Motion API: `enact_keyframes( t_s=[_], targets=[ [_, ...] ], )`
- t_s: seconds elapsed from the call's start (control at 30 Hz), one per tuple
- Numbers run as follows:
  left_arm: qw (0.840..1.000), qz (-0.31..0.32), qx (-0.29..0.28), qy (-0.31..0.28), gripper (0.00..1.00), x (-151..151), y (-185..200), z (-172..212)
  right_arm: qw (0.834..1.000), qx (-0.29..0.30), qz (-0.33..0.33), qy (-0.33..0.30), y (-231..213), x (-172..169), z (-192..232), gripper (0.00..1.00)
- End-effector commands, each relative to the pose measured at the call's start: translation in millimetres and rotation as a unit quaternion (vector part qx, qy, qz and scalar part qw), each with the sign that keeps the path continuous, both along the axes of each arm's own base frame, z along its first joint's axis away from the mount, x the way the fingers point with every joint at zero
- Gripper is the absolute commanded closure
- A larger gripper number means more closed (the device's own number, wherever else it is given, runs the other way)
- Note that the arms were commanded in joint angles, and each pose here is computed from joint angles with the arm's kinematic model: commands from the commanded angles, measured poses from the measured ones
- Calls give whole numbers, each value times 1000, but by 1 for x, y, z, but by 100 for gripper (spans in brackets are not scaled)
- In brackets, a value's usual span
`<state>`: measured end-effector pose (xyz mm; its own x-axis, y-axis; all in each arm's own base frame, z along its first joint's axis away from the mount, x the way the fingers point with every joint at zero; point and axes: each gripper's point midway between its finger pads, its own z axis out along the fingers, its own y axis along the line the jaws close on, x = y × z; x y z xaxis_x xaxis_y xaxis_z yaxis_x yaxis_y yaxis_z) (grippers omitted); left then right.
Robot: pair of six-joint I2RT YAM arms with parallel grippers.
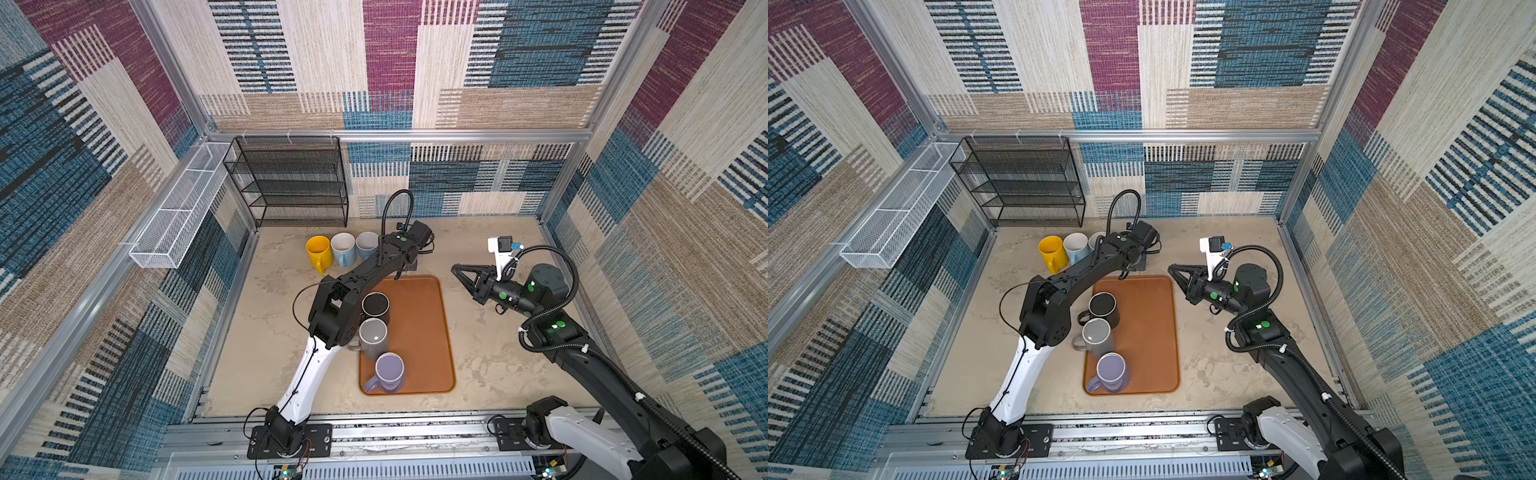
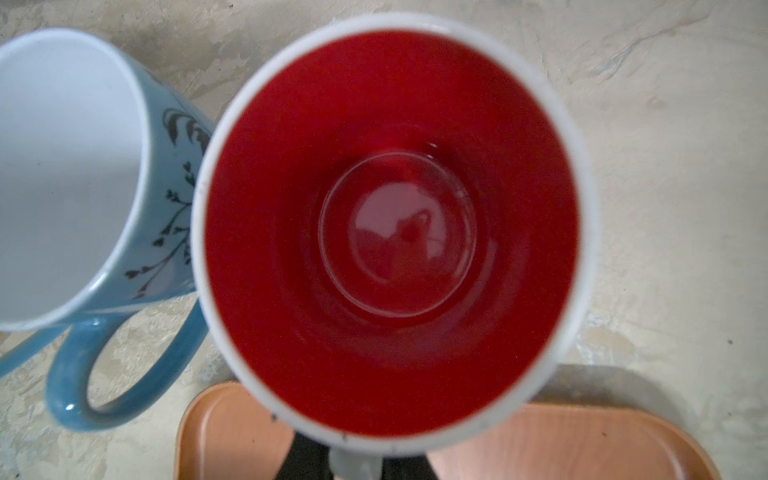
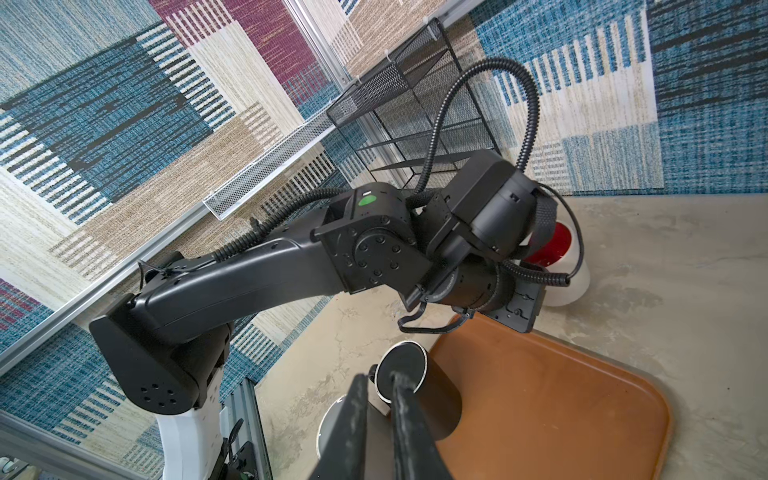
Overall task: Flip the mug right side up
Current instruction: 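Lower the white mug upright beside the blue patterned mug with the left gripper, then open the left gripper to release the white mug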
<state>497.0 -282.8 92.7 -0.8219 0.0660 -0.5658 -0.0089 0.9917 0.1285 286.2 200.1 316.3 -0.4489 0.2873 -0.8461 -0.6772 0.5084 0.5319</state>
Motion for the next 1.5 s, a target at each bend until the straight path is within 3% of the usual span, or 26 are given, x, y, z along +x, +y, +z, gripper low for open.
enact_keyframes(
  t_s=[0.0, 1.47],
  targets=[
    [999, 24, 10, -21, 100, 8, 11, 7, 1000, 8, 1, -8, 0, -2, 6, 84],
    [1000, 6, -13, 12, 100, 16, 8, -24, 1000, 20, 13, -8, 1, -9, 9, 83]
  ],
)
